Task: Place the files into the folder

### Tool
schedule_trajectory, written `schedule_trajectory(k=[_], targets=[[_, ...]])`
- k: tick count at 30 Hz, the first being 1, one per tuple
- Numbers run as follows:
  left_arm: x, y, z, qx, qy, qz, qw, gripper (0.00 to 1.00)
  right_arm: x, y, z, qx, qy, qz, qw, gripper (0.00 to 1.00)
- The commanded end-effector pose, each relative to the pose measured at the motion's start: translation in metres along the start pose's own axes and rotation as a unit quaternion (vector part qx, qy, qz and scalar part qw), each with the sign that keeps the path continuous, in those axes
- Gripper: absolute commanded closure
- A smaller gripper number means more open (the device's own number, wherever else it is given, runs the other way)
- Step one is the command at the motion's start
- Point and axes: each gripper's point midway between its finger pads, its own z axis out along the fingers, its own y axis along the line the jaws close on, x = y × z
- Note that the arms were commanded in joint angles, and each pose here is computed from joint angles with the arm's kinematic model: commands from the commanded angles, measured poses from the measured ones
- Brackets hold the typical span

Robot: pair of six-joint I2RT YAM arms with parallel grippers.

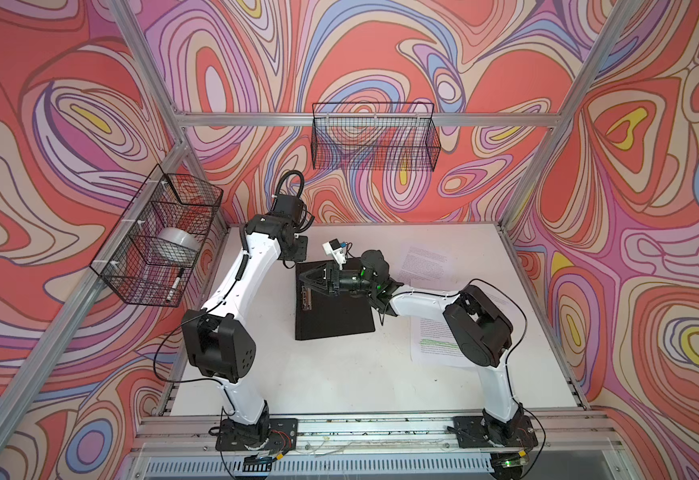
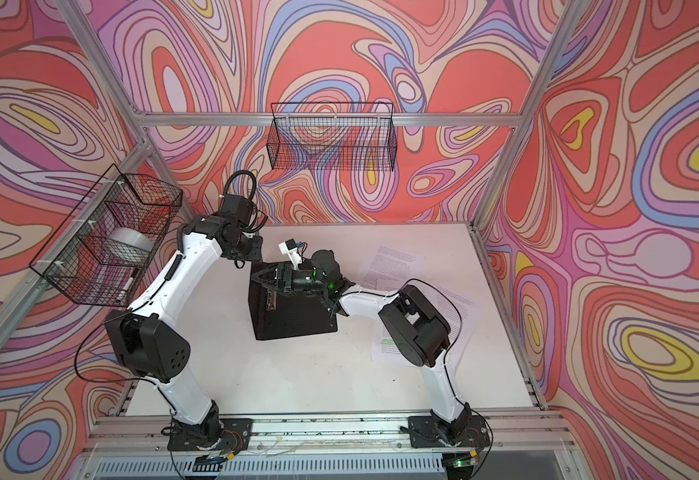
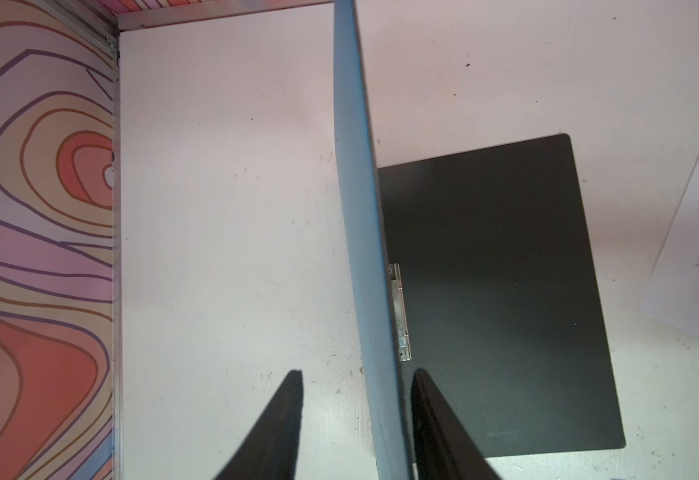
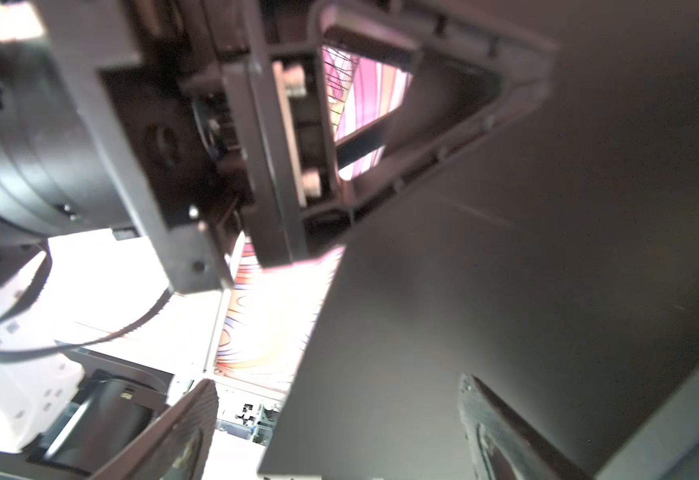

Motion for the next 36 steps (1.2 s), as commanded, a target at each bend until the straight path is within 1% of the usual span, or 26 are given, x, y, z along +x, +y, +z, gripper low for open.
schedule_trajectory(k=[1, 2, 3, 5, 8, 9, 13, 19, 22, 28, 36], targets=[[0.006, 0.015, -0.007, -0.008, -0.001, -0.024, 1.0, 0.73, 0.002, 0.003, -0.008, 0.035, -0.001, -0.027, 0.999, 0.07], [0.007, 0.017, -0.008, -0.007, -0.001, -0.027, 1.0, 0.76, 0.001, -0.001, -0.01, 0.052, -0.003, -0.026, 0.998, 0.08], [0.008, 0.02, -0.008, -0.005, 0.0, -0.033, 0.999, 0.78, 0.002, -0.01, -0.014, 0.082, -0.005, -0.029, 0.996, 0.08], [0.01, 0.026, -0.01, -0.004, 0.0, -0.044, 0.999, 0.86, 0.001, -0.025, -0.022, 0.131, -0.004, -0.028, 0.991, 0.08], [0.012, 0.033, -0.012, 0.011, 0.001, -0.064, 0.998, 0.99, 0.002, -0.043, -0.036, 0.179, -0.005, -0.029, 0.983, 0.09], [0.012, 0.035, -0.013, 0.018, 0.002, -0.072, 0.997, 1.0, 0.002, -0.051, -0.042, 0.2, -0.006, -0.028, 0.979, 0.1], [0.018, 0.038, -0.012, 0.052, 0.007, -0.099, 0.994, 1.0, 0.006, -0.079, -0.065, 0.283, -0.003, -0.037, 0.958, 0.11], [0.025, 0.04, -0.016, 0.096, 0.005, -0.138, 0.986, 1.0, 0.014, -0.106, -0.088, 0.353, 0.007, -0.04, 0.935, 0.11], [0.024, 0.035, -0.019, 0.122, 0.003, -0.145, 0.982, 1.0, 0.02, -0.119, -0.095, 0.378, 0.015, -0.036, 0.925, 0.12], [0.026, 0.021, -0.018, 0.165, 0.0, -0.146, 0.975, 1.0, 0.027, -0.129, -0.109, 0.4, 0.014, -0.03, 0.916, 0.14], [0.026, 0.015, -0.014, 0.184, -0.002, -0.147, 0.972, 1.0, 0.026, -0.127, -0.126, 0.413, 0.007, -0.031, 0.91, 0.14]])
